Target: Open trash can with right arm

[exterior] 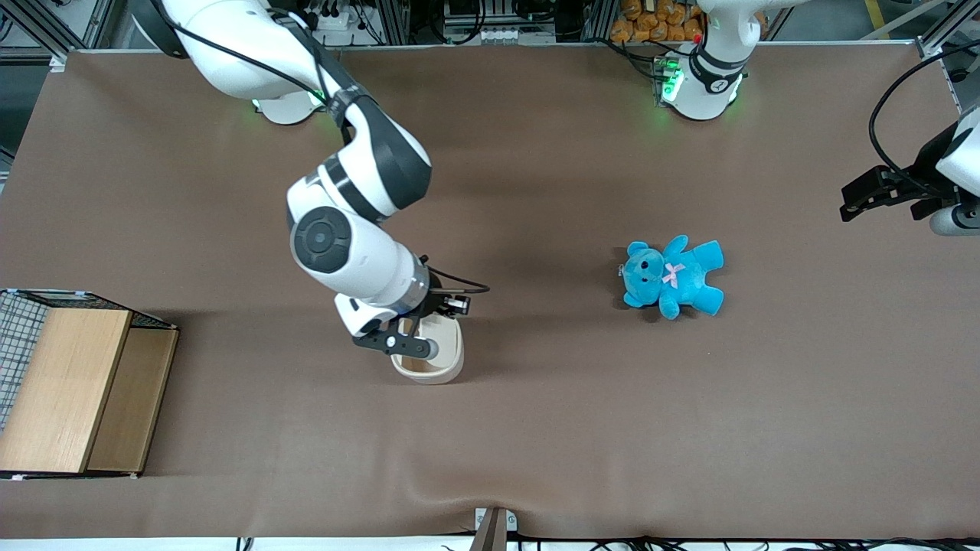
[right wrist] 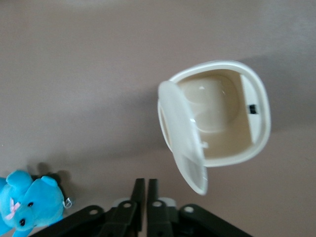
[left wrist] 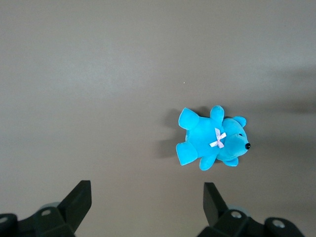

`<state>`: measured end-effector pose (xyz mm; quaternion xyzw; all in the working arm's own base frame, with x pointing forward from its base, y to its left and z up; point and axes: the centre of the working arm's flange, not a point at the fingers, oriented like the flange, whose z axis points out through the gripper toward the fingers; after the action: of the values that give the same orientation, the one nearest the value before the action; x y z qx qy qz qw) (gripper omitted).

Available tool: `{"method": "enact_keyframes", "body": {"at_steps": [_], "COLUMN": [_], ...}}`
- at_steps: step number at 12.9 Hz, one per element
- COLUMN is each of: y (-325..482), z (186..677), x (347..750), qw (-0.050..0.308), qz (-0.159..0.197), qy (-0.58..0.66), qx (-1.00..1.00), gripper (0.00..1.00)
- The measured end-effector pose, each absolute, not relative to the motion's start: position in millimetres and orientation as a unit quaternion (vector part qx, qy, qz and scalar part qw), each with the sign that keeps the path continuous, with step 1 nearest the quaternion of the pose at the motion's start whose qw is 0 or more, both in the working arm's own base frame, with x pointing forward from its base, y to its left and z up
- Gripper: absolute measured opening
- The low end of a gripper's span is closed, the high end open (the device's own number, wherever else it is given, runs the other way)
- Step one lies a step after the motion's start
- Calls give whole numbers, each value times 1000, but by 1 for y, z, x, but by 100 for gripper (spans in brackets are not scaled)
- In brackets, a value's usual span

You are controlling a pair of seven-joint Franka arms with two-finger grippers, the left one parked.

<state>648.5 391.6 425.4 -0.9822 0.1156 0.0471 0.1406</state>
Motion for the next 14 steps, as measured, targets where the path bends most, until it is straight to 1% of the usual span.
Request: {"method": "enact_keyframes", "body": {"at_steps": [1, 2, 3, 4, 5, 7, 9, 10, 12, 14], "y": [379, 364, 349, 336, 322, 293, 258, 240, 210, 188], "z": [440, 457, 475, 491, 505, 523, 532, 534, 539, 551], "x": [650, 651, 651, 649, 646, 643, 647, 650, 654, 652], "qw": [143, 147, 150, 148, 143, 131, 121, 120, 119, 111], "qz": [55, 61, 67, 73, 80, 96, 109, 112, 113, 106], "qy": [119, 123, 126, 129, 131, 141, 158, 165, 151, 126], "qx": [-981, -980, -978, -978, -978, -977, -974, -973, -975, -980], "gripper": [25, 37, 44, 44, 49, 68, 90, 99, 100, 100]}}
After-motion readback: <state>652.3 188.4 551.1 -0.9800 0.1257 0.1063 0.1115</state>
